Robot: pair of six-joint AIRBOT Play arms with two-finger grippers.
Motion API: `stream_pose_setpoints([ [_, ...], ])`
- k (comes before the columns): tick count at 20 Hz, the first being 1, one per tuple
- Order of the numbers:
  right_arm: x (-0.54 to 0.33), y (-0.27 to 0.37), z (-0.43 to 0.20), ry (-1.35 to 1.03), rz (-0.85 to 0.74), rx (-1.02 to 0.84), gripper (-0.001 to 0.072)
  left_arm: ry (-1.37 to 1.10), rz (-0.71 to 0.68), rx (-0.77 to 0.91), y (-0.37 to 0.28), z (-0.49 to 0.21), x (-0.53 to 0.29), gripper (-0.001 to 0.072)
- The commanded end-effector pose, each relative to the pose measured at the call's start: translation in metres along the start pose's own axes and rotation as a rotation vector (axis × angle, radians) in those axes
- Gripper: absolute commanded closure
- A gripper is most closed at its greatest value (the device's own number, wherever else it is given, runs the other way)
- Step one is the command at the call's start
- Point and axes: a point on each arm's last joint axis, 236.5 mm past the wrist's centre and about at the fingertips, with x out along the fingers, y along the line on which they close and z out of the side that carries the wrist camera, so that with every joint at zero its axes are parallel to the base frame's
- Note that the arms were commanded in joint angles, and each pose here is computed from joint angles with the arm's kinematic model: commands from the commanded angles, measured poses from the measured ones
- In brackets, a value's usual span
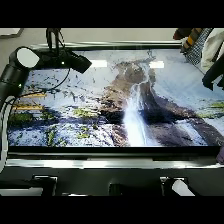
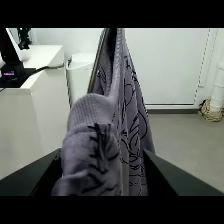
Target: Fold the clothes and pants, and hang the long-sleeved shirts on hangers.
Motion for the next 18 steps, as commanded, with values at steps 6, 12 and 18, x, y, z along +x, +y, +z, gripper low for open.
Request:
stream_pose_setpoints([
  [6,-0.079,0.013,0.112,-0.344,0.343,0.229,0.0179,-0.017,0.002,-0.246,-0.001,0.007,-0.008,0.0105],
  [12,-0.178,0.208,0.065,-0.157,1.084,0.241,0.0235,-0.070,0.047,-0.366,0.022,0.022,-0.046,0.0667],
  [18,-0.404,0.349,-0.166,0.168,1.682,-0.574,0.0671,0.142,0.190,-0.335,0.061,-0.031,-0.103,0.0683],
])
